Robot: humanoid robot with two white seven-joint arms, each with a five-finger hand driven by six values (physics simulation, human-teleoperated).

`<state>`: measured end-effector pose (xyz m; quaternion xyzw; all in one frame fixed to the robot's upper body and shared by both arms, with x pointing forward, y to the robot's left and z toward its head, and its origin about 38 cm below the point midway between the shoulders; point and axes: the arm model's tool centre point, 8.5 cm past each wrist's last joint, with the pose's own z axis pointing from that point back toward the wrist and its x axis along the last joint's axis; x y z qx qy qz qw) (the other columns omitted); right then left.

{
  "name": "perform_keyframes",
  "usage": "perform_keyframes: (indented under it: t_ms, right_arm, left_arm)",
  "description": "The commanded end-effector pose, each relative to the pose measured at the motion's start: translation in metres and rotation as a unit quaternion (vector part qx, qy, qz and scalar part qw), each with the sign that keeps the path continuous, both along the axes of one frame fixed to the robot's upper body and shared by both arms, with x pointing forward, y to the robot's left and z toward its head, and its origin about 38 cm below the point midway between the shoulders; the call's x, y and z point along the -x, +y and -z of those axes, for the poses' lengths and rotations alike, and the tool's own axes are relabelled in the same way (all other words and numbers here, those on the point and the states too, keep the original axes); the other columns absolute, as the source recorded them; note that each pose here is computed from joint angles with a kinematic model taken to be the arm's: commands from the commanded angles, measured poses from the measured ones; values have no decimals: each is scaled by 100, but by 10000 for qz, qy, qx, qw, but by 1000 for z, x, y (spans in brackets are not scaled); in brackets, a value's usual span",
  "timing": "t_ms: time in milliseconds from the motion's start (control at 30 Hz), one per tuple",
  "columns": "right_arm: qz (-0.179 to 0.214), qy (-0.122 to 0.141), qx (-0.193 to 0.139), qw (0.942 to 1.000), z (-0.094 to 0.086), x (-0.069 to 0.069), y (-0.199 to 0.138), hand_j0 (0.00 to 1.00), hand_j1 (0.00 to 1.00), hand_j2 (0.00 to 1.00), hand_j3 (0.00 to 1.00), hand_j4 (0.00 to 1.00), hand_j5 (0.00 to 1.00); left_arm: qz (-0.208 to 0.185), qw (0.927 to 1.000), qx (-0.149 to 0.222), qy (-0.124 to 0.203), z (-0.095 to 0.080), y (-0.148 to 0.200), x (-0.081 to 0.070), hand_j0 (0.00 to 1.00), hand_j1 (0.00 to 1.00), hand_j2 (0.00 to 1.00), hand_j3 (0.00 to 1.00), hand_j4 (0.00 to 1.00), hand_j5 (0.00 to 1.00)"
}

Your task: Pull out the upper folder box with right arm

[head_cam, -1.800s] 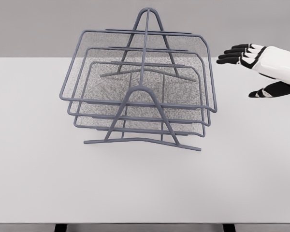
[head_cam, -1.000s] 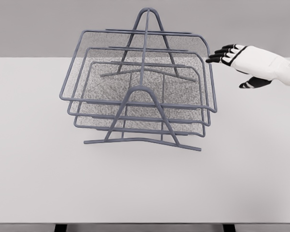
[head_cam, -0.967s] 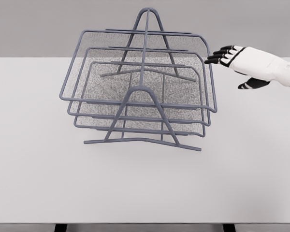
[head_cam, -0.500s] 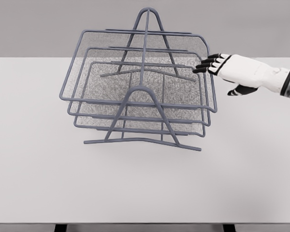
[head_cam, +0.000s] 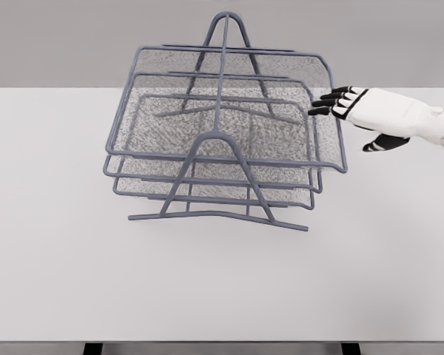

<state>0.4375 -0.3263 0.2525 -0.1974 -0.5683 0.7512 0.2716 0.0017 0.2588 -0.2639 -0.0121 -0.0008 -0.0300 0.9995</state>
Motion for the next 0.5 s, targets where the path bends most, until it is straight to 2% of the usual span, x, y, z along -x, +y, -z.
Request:
perform_keyframes:
  t_ms: [0, 33, 467]
  right_arm:
    - [96, -71, 251, 9996, -1, 0, -10, 100, 100, 100, 100, 100, 100]
    - [186, -194, 225, 9994, -11, -1, -17, 100, 100, 100, 100, 100, 100]
    - [318, -225, 410, 9984, -19, 5, -35, 100, 100, 100, 100, 100, 100]
  left_arm:
    - [1, 10000, 1, 1, 0, 0, 0, 100, 100, 100, 100, 100, 100]
    - [1, 10000, 1, 1, 0, 0, 0, 100, 100, 100, 100, 100, 100]
    - [1, 10000, 1, 1, 0, 0, 0, 100, 100, 100, 100, 100, 100]
